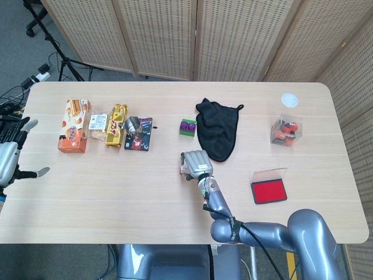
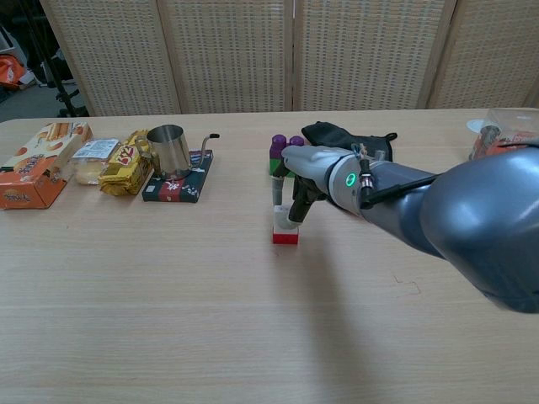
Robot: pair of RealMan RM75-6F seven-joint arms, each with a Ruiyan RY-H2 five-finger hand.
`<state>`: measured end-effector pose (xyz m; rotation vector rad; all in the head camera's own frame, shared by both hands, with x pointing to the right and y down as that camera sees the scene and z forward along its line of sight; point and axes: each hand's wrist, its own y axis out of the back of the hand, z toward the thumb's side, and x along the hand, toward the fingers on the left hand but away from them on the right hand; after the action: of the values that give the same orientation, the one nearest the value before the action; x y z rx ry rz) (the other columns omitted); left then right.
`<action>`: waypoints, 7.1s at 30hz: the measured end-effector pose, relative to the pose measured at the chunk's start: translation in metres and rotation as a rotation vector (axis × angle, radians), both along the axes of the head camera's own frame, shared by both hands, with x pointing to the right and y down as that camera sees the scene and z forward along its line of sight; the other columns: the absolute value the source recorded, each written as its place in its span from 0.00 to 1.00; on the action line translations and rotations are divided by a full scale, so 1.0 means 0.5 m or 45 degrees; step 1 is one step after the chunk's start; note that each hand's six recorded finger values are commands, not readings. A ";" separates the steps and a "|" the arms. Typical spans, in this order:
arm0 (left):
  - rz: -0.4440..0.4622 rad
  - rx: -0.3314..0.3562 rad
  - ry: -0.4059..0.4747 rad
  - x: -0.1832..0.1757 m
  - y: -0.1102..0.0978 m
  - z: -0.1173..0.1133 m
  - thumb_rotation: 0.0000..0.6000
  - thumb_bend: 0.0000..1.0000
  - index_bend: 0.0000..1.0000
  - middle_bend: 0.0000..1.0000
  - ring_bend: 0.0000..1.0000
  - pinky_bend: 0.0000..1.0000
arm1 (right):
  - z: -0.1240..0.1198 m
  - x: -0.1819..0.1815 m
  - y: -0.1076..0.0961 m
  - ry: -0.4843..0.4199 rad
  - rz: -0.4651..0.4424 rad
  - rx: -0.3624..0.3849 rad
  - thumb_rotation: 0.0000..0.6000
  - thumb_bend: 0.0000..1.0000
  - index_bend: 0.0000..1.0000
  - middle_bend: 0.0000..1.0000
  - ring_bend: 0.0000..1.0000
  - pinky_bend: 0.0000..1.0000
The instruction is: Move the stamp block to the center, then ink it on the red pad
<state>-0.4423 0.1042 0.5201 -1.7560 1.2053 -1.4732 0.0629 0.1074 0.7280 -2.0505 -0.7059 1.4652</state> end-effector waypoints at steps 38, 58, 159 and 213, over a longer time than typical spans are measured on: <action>0.019 -0.019 -0.004 0.006 0.004 0.005 1.00 0.12 0.00 0.00 0.00 0.00 | -0.094 0.024 -0.030 -0.056 -0.057 0.118 1.00 0.48 0.58 0.95 0.90 1.00; 0.069 -0.019 -0.038 0.031 0.022 0.012 1.00 0.12 0.00 0.00 0.00 0.00 | -0.271 0.386 -0.027 0.031 -0.062 0.294 1.00 0.52 0.58 0.95 0.90 1.00; 0.102 -0.071 -0.075 0.051 0.035 0.038 1.00 0.13 0.00 0.00 0.00 0.00 | -0.122 0.564 0.128 0.097 0.046 0.047 1.00 0.59 0.58 0.96 0.90 1.00; 0.125 -0.085 -0.061 0.053 0.039 0.039 1.00 0.12 0.00 0.00 0.00 0.00 | -0.085 0.306 0.150 0.099 -0.244 -0.009 1.00 0.52 0.53 0.96 0.90 1.00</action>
<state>-0.4159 0.1239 0.5396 -1.7867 1.0417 -1.5044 0.2159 0.1823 0.6857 -1.9939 -0.4596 1.4300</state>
